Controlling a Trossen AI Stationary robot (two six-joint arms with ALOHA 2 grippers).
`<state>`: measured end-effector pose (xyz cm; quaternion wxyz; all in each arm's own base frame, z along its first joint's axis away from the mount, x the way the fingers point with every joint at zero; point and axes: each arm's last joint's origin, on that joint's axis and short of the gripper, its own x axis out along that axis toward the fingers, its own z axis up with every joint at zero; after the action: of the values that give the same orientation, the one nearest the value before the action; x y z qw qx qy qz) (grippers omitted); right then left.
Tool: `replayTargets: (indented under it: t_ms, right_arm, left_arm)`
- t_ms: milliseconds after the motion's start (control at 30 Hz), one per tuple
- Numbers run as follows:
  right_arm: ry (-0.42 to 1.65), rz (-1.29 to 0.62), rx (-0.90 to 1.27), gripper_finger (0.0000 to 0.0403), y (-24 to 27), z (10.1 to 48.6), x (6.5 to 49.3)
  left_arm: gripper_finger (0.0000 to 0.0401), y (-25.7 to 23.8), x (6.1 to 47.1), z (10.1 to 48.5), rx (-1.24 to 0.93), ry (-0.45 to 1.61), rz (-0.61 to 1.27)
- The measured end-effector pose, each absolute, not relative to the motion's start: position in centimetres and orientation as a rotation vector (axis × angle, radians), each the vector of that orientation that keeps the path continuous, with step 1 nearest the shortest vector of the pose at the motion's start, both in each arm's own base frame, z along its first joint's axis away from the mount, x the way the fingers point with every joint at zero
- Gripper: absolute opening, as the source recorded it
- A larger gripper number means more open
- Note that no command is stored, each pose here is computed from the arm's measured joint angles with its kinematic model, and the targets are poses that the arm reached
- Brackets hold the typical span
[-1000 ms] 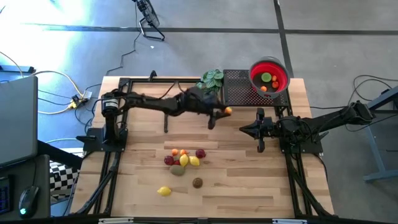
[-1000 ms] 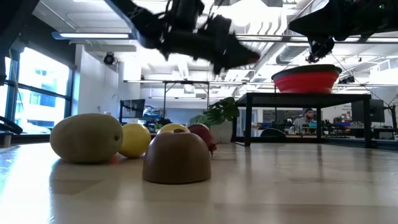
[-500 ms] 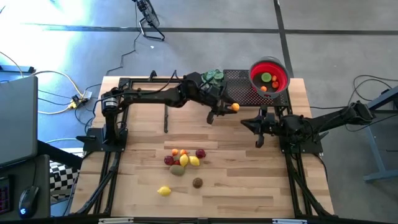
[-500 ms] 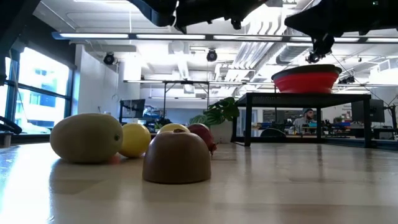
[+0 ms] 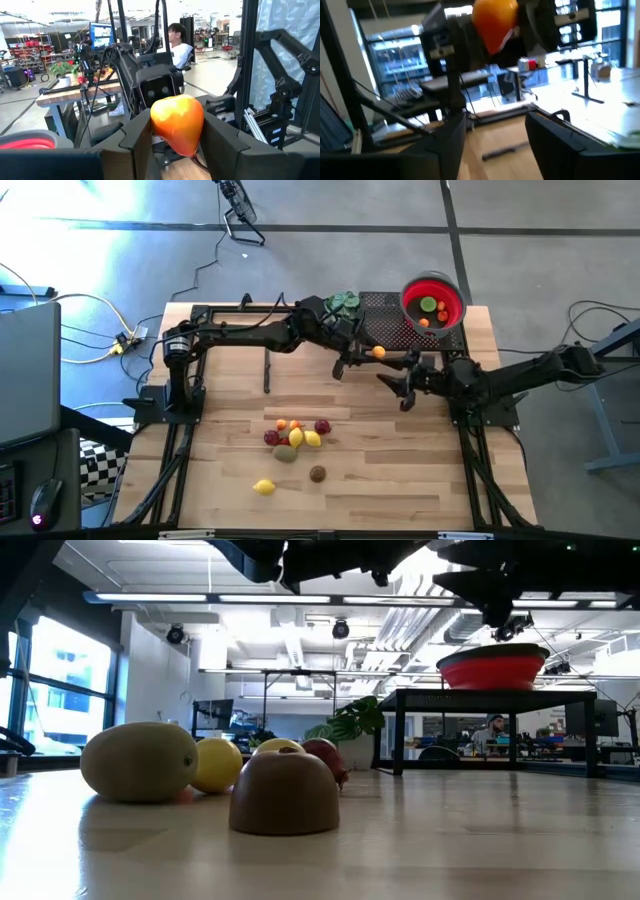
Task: Pick & Place Fruit
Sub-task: Put the orange pear into the red strainer bowl
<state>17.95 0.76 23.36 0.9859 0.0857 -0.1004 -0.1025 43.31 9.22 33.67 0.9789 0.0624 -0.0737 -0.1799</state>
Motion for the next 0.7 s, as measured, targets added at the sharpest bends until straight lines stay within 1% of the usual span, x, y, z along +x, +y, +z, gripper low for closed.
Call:
replayTargets:
  t_ms: [133, 233, 400, 700]
  right_arm:
    - [-0.25, -0.213, 0.178, 0.0215, 0.4, 23.4, 18.6]
    - [-0.268, -0.161, 0.212, 0.0215, 0.1, 23.3, 19.0]
    - [-0.265, -0.157, 0.261, 0.0208, -0.5, 22.8, 19.5]
    - [-0.29, -0.127, 0.249, 0.02, -0.6, 23.0, 20.9]
  left_arm:
    - [0.0145, 9.2, 43.3, 33.4, 0.146, -0.127, -0.362]
    - [0.0145, 9.2, 43.4, 33.4, 0.151, -0.125, -0.361]
    - [0.0145, 9.2, 43.4, 33.3, 0.153, -0.119, -0.361]
    - [0.0145, 9.2, 43.4, 33.3, 0.151, -0.114, -0.361]
